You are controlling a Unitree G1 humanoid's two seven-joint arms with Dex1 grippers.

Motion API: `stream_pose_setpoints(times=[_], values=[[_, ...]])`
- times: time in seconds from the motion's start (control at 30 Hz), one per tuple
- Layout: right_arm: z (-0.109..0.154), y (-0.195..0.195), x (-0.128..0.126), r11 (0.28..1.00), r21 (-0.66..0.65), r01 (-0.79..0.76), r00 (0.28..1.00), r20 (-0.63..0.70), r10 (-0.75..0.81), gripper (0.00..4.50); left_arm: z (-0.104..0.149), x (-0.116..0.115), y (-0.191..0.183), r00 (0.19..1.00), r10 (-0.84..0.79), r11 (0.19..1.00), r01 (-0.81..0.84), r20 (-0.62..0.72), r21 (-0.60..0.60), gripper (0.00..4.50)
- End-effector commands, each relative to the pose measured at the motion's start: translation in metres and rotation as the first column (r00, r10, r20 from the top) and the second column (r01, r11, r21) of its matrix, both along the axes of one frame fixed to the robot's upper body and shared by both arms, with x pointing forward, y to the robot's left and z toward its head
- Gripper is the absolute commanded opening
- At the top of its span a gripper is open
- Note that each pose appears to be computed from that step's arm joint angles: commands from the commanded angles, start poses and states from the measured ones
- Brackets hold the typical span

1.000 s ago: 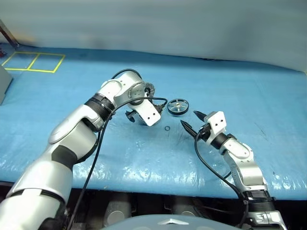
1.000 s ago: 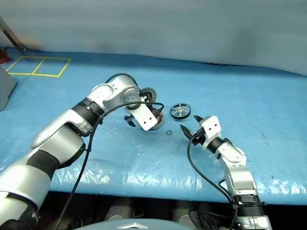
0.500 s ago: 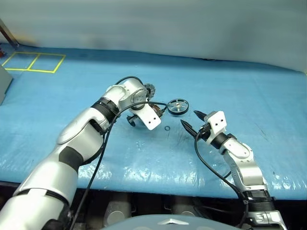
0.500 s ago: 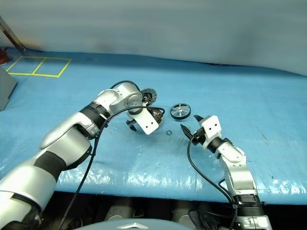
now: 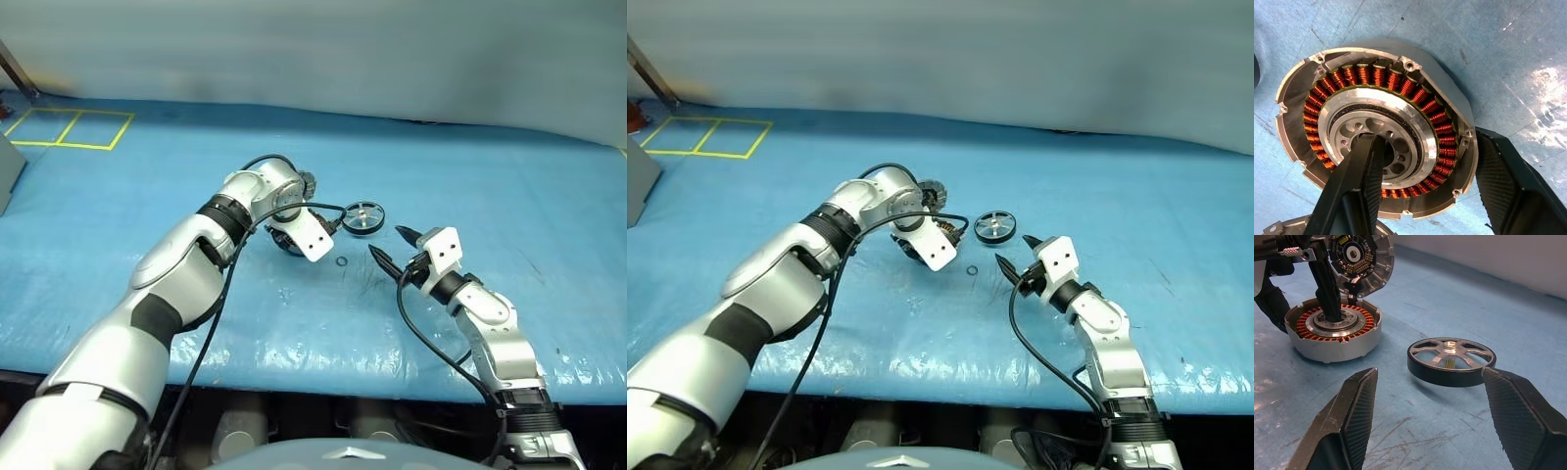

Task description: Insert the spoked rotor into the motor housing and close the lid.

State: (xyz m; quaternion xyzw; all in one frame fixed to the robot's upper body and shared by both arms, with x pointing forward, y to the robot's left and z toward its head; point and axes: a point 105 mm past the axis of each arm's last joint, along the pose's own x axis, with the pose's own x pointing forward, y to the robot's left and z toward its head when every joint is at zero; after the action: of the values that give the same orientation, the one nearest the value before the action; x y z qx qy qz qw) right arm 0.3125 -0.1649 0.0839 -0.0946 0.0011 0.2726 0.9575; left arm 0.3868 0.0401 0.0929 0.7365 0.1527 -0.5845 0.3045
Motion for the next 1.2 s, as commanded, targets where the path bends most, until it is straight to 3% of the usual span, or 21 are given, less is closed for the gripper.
stream_pose_setpoints(times=[0.03, 0.4, 0.9, 1.2], values=[[0.014, -0.001, 0.001, 1.0, 0.011, 0.01, 0.998, 0.062, -0.011, 3.53, -0.003, 0.002, 0.01, 1.0, 0.021, 1.0, -0.021, -0.004, -0.01, 2.31], [0.002, -0.005, -0.001, 0.998, 0.037, 0.041, 0.998, 0.036, -0.042, 3.53, 0.021, -0.024, 0.012, 0.994, -0.112, 0.984, 0.112, 0.007, -0.138, 2.31], [-0.004, 0.0, -0.002, 0.997, 0.063, 0.041, 0.999, 0.032, -0.043, 3.53, 0.013, -0.085, 0.022, 0.944, -0.33, 0.937, 0.327, -0.007, -0.122, 2.31], [-0.001, 0.003, -0.001, 0.997, 0.072, 0.035, 0.998, 0.045, -0.038, 3.53, 0.002, -0.089, 0.021, 0.918, -0.396, 0.913, 0.393, -0.005, -0.104, 2.31]])
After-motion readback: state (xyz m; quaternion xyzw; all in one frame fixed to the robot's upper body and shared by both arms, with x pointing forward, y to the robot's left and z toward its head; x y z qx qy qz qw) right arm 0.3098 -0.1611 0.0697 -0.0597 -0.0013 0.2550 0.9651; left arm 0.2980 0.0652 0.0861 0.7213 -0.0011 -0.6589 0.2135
